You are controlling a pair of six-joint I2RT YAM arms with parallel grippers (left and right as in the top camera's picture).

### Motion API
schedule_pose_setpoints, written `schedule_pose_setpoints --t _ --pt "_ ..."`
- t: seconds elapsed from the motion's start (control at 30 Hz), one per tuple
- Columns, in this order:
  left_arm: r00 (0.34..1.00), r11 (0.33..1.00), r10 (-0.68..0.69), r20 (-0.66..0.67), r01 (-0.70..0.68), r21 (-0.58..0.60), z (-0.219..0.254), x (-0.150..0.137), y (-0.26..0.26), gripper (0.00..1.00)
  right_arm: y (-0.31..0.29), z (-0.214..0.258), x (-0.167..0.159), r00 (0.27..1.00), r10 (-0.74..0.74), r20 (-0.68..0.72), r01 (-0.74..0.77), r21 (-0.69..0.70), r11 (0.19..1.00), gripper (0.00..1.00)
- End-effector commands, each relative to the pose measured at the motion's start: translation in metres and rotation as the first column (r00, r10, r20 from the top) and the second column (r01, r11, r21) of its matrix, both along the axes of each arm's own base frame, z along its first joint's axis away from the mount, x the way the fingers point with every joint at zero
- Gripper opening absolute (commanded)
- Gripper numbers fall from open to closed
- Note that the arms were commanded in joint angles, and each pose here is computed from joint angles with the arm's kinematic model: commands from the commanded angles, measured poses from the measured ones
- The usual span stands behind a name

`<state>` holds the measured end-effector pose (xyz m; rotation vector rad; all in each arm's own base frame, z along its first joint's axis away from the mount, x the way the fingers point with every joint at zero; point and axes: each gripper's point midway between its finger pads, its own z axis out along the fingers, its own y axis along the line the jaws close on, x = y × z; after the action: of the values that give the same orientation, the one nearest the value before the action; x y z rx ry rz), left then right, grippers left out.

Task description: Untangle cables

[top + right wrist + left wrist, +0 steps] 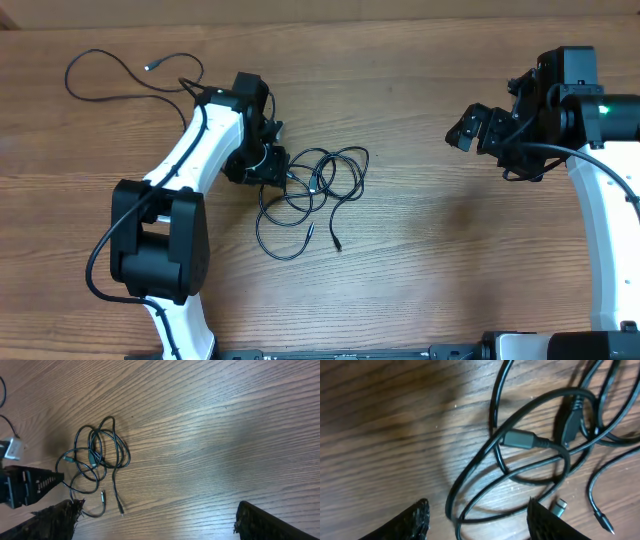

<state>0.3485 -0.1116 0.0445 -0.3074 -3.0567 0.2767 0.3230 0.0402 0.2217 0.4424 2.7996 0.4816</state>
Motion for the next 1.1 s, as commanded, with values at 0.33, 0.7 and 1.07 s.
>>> schedule_pose_setpoints --t 0.33,0.7,1.07 --pt "1.0 0.998 -0.02 0.023 0.019 0.053 -0.026 -0.003 0.004 0.08 0.0 -0.002 0.0 1.0 0.006 -0.004 -0.006 -0.004 1.0 1.0" --pt "0.994 0.957 -0.056 0.097 0.081 -0.28 0.102 0.019 -0.057 0.04 0.0 -0.002 0.002 1.0 0.005 0.005 -0.005 -0.005 1.0 1.0" --pt "0.833 0.787 -0.061 0.55 0.379 -0.487 0.321 0.004 -0.106 0.04 0.0 -0.001 0.003 1.0 0.006 0.008 -0.006 -0.004 1.0 1.0"
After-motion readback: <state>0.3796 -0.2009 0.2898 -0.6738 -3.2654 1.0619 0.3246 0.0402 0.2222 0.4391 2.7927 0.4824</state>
